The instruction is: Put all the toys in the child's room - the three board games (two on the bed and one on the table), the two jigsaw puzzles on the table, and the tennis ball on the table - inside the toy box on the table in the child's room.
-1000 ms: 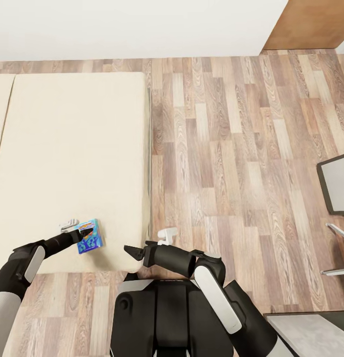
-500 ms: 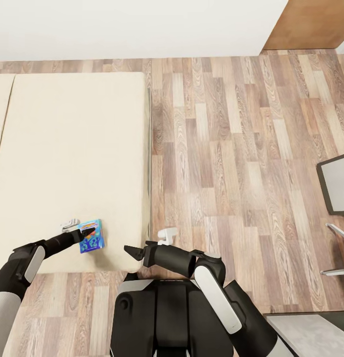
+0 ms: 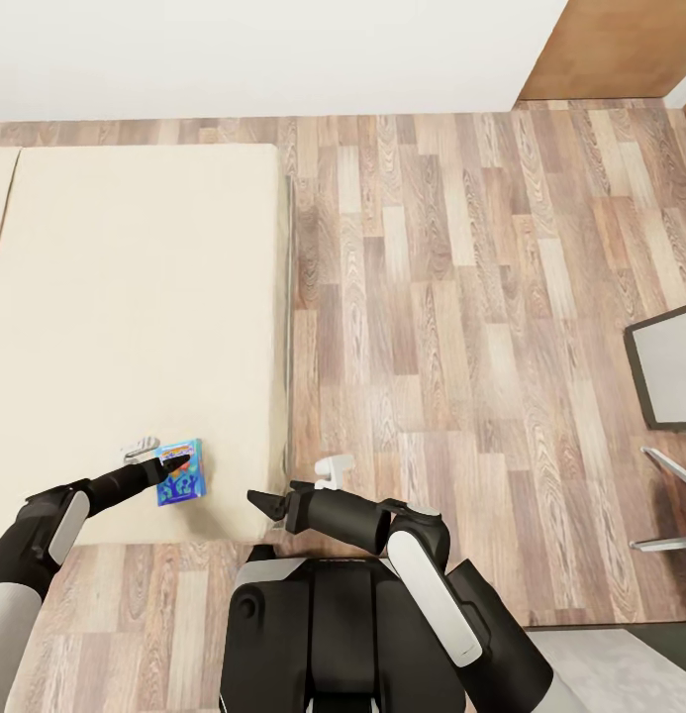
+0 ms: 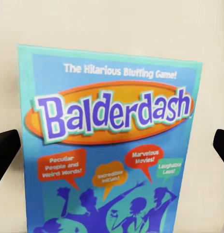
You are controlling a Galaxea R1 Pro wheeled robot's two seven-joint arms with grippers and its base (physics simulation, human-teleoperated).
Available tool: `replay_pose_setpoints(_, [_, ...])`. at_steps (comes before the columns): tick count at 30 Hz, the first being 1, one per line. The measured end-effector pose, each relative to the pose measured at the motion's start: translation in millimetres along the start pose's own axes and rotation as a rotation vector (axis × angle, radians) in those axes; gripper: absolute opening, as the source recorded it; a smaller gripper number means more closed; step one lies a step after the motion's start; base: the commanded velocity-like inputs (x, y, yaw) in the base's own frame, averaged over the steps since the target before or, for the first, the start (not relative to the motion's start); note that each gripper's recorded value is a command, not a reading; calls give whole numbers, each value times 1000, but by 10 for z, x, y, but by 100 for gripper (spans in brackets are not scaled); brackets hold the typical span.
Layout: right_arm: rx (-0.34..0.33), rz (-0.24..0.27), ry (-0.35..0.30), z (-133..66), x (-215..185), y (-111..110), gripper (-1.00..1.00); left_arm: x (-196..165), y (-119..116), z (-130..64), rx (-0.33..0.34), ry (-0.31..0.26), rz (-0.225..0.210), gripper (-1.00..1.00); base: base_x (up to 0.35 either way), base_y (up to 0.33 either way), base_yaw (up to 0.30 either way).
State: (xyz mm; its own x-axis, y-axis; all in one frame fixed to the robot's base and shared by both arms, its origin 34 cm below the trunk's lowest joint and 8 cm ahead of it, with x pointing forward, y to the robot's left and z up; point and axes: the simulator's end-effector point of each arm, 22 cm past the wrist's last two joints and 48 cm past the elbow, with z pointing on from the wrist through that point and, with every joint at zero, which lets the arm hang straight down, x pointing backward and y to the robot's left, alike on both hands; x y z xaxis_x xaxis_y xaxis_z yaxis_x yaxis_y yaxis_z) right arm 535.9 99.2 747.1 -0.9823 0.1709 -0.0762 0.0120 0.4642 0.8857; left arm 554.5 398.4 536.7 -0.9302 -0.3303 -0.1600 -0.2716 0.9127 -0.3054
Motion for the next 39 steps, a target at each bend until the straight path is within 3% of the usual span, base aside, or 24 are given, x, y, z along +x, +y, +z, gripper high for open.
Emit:
replay_pose_setpoints(16, [0, 0, 0, 0, 0, 1, 100, -1, 2, -3, 0, 0, -1, 100, 0, -101, 0])
replay_pose_setpoints(39, [0, 0, 1, 0, 2, -1, 100, -4, 5, -5, 0, 0, -1, 100, 0, 15, 0])
